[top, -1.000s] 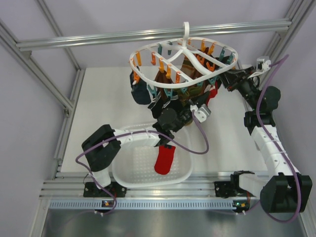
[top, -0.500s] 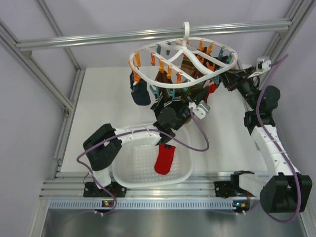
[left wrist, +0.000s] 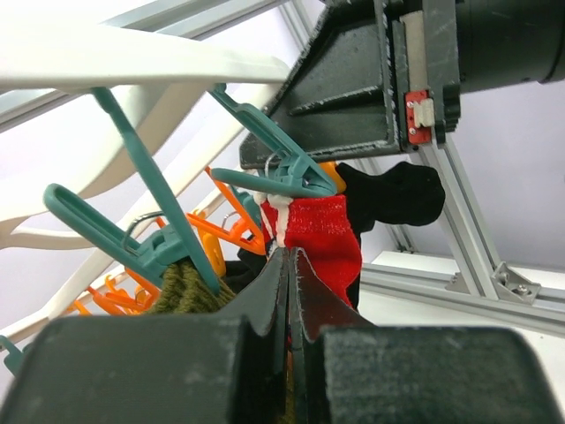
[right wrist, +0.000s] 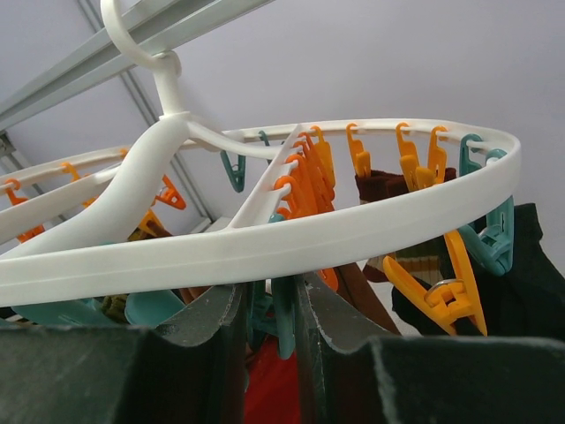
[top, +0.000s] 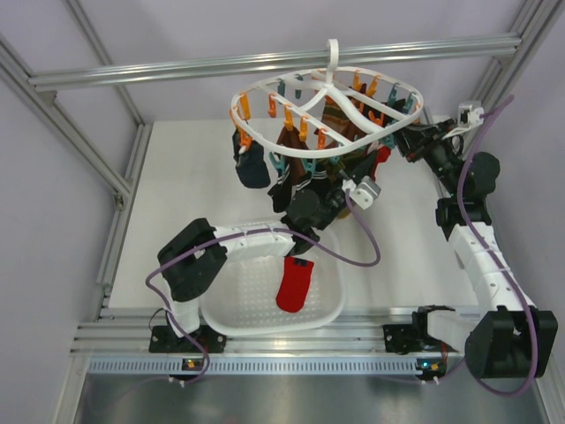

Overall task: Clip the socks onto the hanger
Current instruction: Clamp the sock onto the hanger.

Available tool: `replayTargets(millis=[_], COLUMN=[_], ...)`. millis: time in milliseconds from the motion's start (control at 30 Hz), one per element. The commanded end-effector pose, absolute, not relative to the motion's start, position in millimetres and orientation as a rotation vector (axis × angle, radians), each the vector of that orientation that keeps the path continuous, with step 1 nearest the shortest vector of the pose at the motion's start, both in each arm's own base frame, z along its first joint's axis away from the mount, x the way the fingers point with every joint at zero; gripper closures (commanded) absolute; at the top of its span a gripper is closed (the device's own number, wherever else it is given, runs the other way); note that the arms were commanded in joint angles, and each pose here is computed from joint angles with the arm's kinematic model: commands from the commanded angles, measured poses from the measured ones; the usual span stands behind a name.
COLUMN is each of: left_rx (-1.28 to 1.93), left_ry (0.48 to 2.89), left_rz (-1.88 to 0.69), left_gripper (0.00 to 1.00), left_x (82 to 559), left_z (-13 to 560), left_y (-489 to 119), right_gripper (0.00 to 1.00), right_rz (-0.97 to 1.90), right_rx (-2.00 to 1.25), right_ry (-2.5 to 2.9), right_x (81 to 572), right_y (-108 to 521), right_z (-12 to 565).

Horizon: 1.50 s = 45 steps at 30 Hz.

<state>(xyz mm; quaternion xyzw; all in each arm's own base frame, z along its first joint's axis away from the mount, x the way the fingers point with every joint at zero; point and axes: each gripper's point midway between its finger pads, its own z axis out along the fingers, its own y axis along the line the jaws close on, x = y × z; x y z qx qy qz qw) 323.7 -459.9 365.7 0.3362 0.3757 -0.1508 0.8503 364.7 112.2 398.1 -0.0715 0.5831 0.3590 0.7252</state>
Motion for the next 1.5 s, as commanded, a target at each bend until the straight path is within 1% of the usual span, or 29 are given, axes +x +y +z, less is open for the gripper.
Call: replayTargets(millis=[0, 333, 400, 433, 500, 533, 600, 633, 733, 933, 1133, 1267, 1433, 1467], left_rx=[0.571, 0.554, 0.563, 0.565, 0.567, 0.568, 0.572, 0.572, 0.578, 0.570, 0.560, 0.559, 0.551, 0.552], left_ry=[0.706, 0.677, 0.677, 0.677, 0.682, 0.680, 0.681, 0.680, 0.679, 0.683, 0.677, 0.680, 0.690, 0.695], left_rz=[-0.342, -0.340, -0.342, -0.345, -0.344, -0.347, -0.345, -0.344, -0.339, -0.340, -0.347, -0.350, -0.362, -0.364], left_gripper=[1.00, 1.00, 1.00, 1.00, 1.00, 1.00, 1.00, 1.00, 1.00, 1.00, 1.00, 1.00, 1.00, 1.00], left_x=[321, 319, 319, 318, 319, 319, 319, 319, 320, 322, 323, 323, 323, 323], left_z=[410, 422, 420, 420, 418, 418, 417, 417, 414, 411, 412, 411, 411, 410], left_y=[-447, -444, -446, -446, -447, -447, -448, -448, -449, -452, -452, -453, -452, -452], right_gripper=[1.00, 1.00, 0.94, 0.88, 0.80, 0.74, 0.70, 0.66, 0.62, 0.61, 0.54, 0.53, 0.41, 0.40], right_rz=[0.836, 0.854, 0.864, 0.870, 0.875, 0.877, 0.880, 0.885, 0.910, 0.935, 0.955, 0.960, 0.946, 0.944], right_rx=[-0.177, -0.182, -0.185, -0.191, -0.195, -0.195, -0.203, -0.201, -0.208, -0.215, -0.206, -0.195, -0.177, -0.165], right_ry=[1.267, 1.272, 1.263, 1.254, 1.244, 1.239, 1.234, 1.234, 1.228, 1.223, 1.213, 1.212, 1.211, 1.223], right_x=[363, 364, 362, 361, 359, 359, 357, 357, 355, 352, 349, 349, 349, 351], right_y=[121, 123, 124, 125, 126, 126, 126, 127, 130, 131, 132, 132, 128, 128], right_z=[415, 414, 416, 419, 422, 424, 425, 425, 427, 430, 435, 437, 441, 439])
